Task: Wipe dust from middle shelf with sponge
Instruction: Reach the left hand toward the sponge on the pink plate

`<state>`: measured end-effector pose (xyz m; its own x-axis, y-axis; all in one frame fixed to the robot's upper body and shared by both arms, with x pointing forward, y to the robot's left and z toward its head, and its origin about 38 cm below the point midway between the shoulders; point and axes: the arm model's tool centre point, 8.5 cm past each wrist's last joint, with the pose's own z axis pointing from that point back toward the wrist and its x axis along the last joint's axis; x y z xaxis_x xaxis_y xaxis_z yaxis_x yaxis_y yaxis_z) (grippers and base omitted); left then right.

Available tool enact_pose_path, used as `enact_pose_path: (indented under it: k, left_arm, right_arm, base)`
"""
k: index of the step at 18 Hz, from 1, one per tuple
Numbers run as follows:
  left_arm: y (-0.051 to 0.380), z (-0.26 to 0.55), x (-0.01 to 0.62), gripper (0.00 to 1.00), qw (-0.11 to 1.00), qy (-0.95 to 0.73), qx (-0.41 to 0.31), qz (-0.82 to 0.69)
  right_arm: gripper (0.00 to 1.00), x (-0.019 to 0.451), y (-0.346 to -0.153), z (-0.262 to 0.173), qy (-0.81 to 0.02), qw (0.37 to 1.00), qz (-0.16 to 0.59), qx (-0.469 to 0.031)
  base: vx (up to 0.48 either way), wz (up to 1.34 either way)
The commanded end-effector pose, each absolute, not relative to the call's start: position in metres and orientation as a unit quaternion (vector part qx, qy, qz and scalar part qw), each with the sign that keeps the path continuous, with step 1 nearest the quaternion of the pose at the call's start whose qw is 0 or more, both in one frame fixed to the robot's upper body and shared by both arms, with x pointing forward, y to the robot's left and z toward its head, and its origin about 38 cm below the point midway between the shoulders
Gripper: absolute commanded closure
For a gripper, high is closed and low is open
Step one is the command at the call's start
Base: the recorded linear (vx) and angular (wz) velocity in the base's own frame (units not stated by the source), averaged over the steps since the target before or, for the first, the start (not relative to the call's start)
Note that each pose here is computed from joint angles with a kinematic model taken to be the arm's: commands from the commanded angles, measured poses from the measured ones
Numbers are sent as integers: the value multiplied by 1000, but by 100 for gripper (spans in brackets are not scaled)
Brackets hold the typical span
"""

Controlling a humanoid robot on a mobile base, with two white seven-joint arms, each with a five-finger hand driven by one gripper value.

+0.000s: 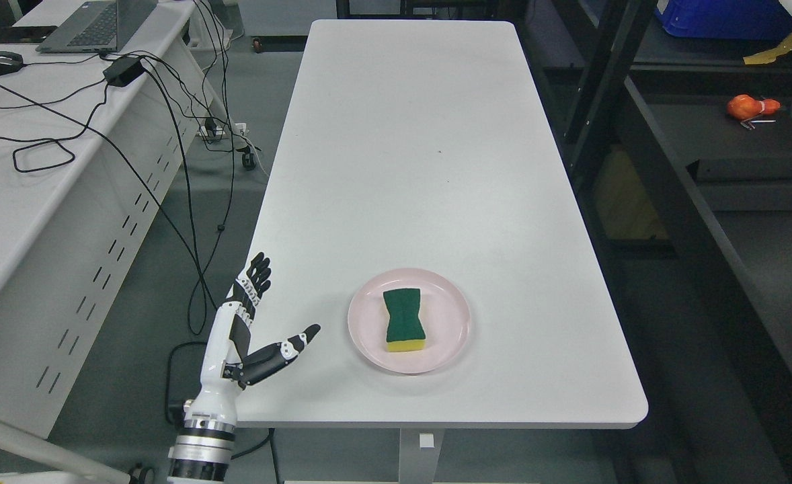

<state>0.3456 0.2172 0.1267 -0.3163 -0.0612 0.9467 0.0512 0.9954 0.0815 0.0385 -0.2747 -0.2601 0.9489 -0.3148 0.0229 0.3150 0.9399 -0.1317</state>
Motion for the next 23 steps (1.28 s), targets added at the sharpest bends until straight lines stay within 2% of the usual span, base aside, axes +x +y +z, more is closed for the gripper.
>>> enact_pose_path:
  k: [1, 4, 7, 9, 11, 16, 19, 23]
  left_arm:
    - [228, 127, 343, 1, 585, -810, 3, -39]
    - [231, 125, 345, 1, 588, -808, 7, -39]
    - [253, 125, 353, 2, 588, -806, 28, -60]
    - [283, 138, 367, 2, 558, -811, 57, -166]
    - [301, 147, 378, 3, 520, -794, 115, -292]
    - [273, 159, 400, 7, 375, -707, 220, -558]
    - [263, 169, 420, 9, 315, -620, 270, -666]
    - [224, 195, 443, 16, 244, -553, 280, -746]
  right_arm:
    - [0, 44, -287, -259, -10, 984, -160, -76]
    - [0, 44, -287, -259, -10, 984, -160, -76]
    - [0, 44, -287, -259, -10, 984, -160, -76]
    - [0, 44, -287, -259, -10, 984, -160, -76]
    - [0, 44, -287, -259, -10, 984, -160, -76]
    - [0, 44, -287, -259, -10, 984, -160, -76]
    - [0, 44, -287, -259, -10, 984, -160, -76]
    - [0, 44, -287, -259, -10, 984, -160, -76]
  base:
    - [0, 0]
    - [0, 0]
    - [0, 0]
    - [0, 0]
    - [0, 0]
    - [0, 0]
    - [0, 0]
    - [0, 0]
